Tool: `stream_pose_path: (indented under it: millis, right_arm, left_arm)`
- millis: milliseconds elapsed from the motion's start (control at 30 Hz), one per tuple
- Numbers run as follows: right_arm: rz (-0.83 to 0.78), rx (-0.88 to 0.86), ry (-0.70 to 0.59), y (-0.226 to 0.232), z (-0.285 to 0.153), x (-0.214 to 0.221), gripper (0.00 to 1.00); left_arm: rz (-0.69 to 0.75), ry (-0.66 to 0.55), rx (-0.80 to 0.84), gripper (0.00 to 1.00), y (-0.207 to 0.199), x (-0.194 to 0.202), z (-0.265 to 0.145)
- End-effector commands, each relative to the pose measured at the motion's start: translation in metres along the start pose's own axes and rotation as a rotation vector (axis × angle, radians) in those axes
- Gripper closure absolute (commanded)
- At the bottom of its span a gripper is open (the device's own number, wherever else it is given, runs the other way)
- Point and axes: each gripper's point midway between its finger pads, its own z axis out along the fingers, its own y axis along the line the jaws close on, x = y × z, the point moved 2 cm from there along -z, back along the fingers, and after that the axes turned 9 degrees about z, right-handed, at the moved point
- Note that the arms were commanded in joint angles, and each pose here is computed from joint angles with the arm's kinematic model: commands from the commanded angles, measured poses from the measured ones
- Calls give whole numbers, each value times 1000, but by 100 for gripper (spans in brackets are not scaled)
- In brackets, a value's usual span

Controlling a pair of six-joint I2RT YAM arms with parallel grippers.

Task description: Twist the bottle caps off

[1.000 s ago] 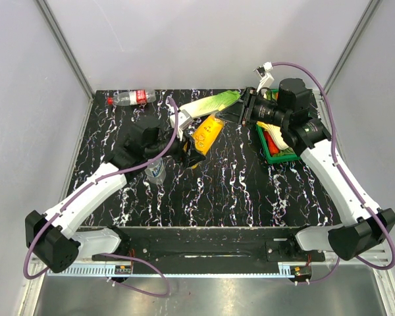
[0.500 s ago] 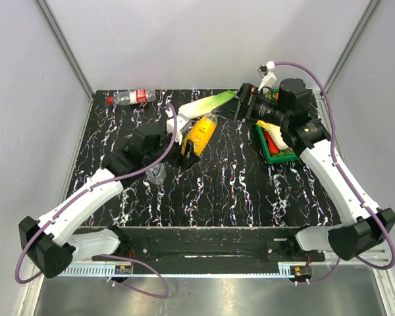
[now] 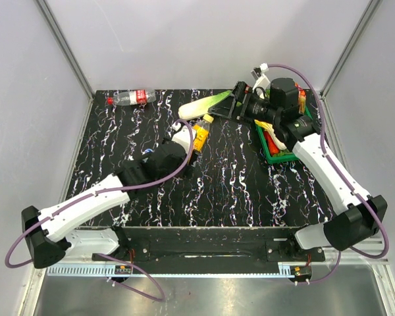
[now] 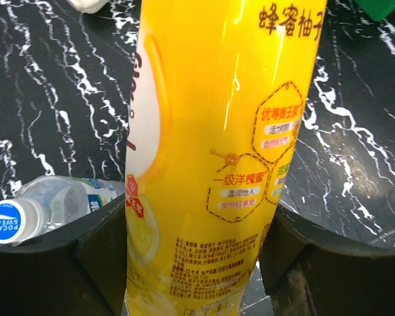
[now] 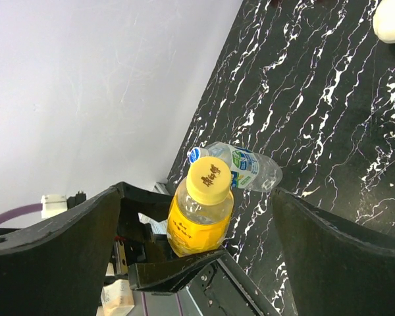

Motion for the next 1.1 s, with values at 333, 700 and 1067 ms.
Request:
stream_pose_path:
  millis: [333,700,1067]
  right_arm:
    - [68,-38,13,-12,23,-3,11]
    - [108,-59,42,-12,34,-3,35]
    - [108,-60,40,-11,28,-1,50]
  left_arm:
    - [16,-12,-202,83,5,-29,-4]
    - [45,6,-184,83,-8,-30,4]
    - [54,35,-200,84,-9,-25,6]
